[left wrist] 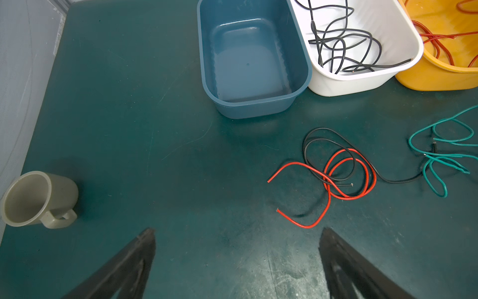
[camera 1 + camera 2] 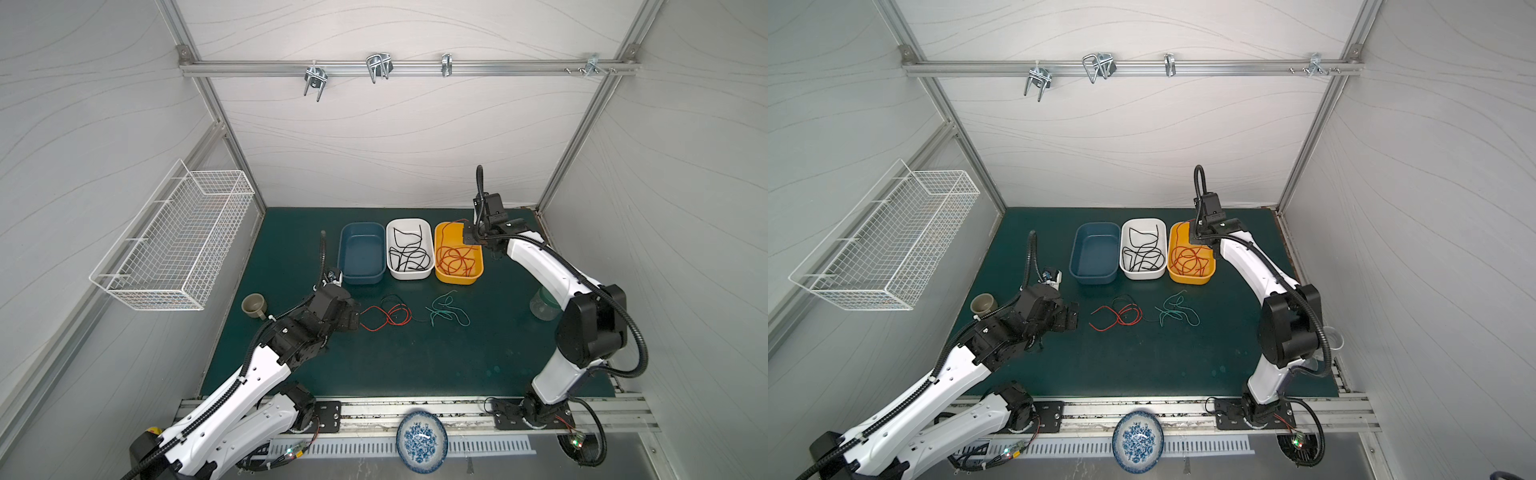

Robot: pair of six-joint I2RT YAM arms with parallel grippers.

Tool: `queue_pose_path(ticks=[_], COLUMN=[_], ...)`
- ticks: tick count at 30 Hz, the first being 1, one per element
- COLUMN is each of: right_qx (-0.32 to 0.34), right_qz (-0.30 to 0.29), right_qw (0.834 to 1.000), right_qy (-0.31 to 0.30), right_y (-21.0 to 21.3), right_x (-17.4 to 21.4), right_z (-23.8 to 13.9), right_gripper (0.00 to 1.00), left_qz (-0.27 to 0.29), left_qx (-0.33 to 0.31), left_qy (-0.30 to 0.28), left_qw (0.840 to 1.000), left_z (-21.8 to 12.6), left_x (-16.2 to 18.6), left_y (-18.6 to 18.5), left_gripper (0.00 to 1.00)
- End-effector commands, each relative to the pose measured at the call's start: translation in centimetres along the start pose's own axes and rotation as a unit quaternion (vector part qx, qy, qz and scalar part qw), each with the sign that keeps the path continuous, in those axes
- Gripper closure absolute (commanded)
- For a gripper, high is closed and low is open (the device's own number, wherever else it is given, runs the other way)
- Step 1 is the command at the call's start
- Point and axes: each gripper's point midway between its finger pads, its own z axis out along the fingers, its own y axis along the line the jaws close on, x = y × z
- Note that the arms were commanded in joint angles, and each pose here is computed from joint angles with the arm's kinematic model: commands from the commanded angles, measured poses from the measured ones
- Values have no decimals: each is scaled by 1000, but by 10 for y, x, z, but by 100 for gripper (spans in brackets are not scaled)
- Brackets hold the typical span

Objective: Untangle the cables
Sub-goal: 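Lower the red cable into the yellow bin and open the right gripper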

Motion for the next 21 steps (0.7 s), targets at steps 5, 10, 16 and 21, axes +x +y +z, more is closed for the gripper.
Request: queue_pose_path(ticks=[5,10,16,21], right_qx=[-2,-5,-4,7], right_qz=[16,23,30,33], right_qw=[999,998,996,993], right_qy=[33,57,79,110], right_y=[1,3,3,0], right_x=[25,43,59,80], right_z=[29,44,58,72], right_gripper=[100,100,100,100], left_qz=[-6,-6,-7,-6], left_qx=[8,8,8,8], left_qy=[-17,-16,-14,-13], left_qw=[1000,1000,1000,1000], left_z=[-2,-2,-1,-1], left_x=[-10,-10,-9,-10], left_y=[-4,-4,-4,-4], left_gripper=[0,0,0,0])
